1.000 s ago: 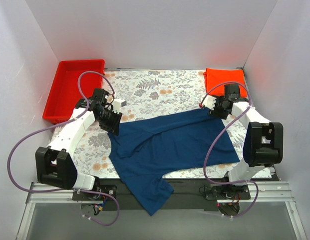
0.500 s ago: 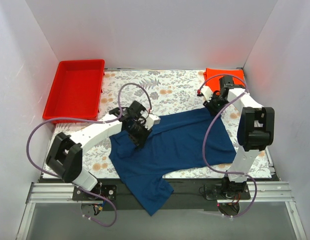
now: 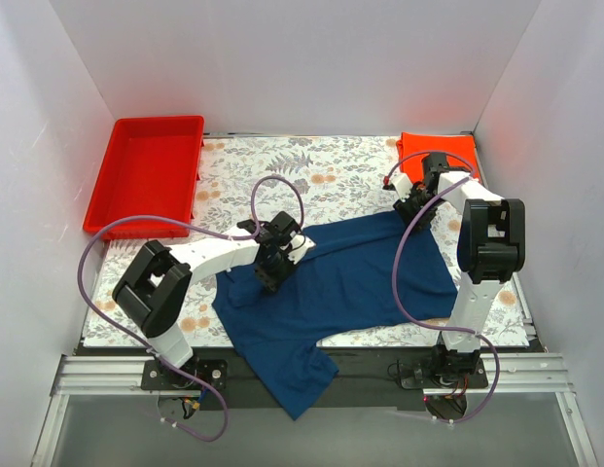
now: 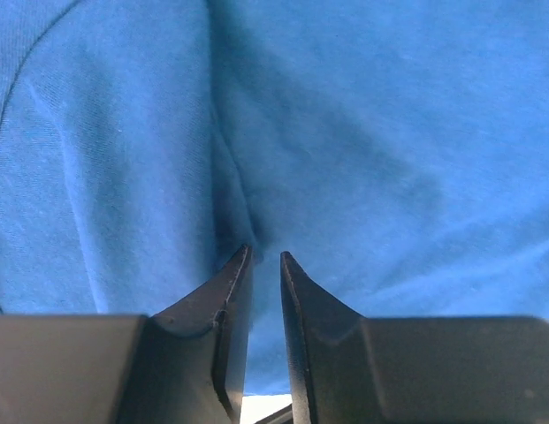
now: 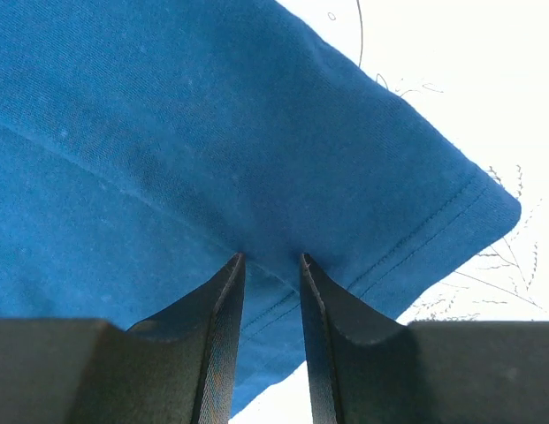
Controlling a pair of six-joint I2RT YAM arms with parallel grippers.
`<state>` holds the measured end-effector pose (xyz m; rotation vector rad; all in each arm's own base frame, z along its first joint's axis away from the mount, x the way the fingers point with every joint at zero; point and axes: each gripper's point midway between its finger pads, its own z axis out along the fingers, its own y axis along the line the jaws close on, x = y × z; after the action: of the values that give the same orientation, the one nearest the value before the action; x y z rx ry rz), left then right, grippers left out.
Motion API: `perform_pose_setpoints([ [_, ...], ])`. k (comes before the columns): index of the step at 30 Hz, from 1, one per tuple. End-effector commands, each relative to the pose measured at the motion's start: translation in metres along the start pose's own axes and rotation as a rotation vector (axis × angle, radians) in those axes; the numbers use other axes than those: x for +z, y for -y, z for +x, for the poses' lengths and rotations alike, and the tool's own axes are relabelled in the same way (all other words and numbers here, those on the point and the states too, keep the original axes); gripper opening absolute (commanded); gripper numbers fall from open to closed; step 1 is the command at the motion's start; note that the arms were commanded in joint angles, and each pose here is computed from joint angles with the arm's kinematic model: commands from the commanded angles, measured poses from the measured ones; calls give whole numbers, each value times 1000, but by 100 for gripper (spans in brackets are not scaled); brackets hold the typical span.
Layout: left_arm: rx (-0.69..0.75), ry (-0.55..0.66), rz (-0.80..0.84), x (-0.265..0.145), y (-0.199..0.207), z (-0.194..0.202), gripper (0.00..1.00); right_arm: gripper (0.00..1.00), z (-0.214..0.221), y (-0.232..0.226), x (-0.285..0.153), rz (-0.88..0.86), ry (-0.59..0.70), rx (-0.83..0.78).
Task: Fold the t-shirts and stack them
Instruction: Fold the tshirt
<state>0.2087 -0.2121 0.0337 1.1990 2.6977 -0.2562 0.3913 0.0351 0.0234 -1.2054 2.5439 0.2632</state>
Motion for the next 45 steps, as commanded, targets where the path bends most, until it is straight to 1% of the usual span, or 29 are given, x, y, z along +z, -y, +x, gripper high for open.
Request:
perform_pose_setpoints([
  [1, -7, 11, -59, 4, -8, -2, 19, 37, -9, 4, -10, 16, 11, 0],
  [5, -2, 14, -79, 6, -12, -5, 24, 37, -8, 4, -10, 14, 9, -5],
  [10, 2, -6, -82, 11, -14, -1, 22, 37, -8, 4, -10, 17, 9, -11],
  [12, 10, -12, -80, 11, -12, 1, 18, 37, -7, 5, -11, 19, 8, -9],
  [13, 8, -8, -80, 9, -13, 0, 11, 37, -8, 5, -11, 22, 8, -13],
  [16, 16, 34, -54, -8, -6, -10, 0, 37, -8, 6, -13, 28, 6, -19],
  [17, 23, 58, -15, -20, 2, -16, 0, 37, -8, 6, -13, 26, 6, -20],
  [21, 67, 84, 94, -43, 22, -19, 0, 37, -7, 6, -13, 30, 1, -26],
  [22, 77, 83, 154, -45, 32, -18, 0, 37, -6, 7, -13, 33, -1, -27],
  [25, 71, 46, 265, -47, 51, -15, 0, 37, -6, 8, -14, 39, -6, -34],
  [27, 34, 26, 320, -44, 59, -19, 0, 37, -5, 9, -16, 45, -9, -37],
  [29, 31, 30, 357, -46, 66, -21, 5, 37, -5, 10, -17, 50, -11, -41],
  [31, 34, 53, 382, -50, 70, -27, 13, 37, -5, 10, -18, 53, -10, -46],
  [32, 30, 64, 383, -52, 71, -29, 18, 38, -5, 10, -19, 57, -10, -50],
  [33, 32, 81, 378, -56, 70, -31, 19, 38, -5, 10, -20, 57, -10, -52],
  [34, 31, 95, 372, -60, 68, -33, 20, 38, -5, 10, -21, 58, -9, -51],
  [35, 13, 112, 365, -63, 62, -35, 24, 38, -8, 9, -23, 59, 0, -60],
  [36, 0, 130, 357, -67, 56, -37, 25, 38, -8, 10, -25, 61, 5, -60],
  [37, -5, 171, 346, -78, 50, -41, 25, 38, -12, 11, -27, 67, 15, -68],
  [39, -76, 235, 306, -90, 19, -47, 31, 38, -18, 12, -33, 75, 35, -74],
  [40, -133, 282, 264, -99, -8, -50, 34, 38, -23, 15, -38, 88, 49, -78],
  [41, -162, 300, 228, -100, -23, -50, 37, 38, -26, 16, -40, 91, 59, -82],
  [42, -189, 299, 177, -98, -37, -49, 39, 38, -31, 18, -43, 98, 71, -80],
  [45, -280, 267, 67, -82, -74, -37, 39, 38, -42, 26, -44, 114, 90, -62],
])
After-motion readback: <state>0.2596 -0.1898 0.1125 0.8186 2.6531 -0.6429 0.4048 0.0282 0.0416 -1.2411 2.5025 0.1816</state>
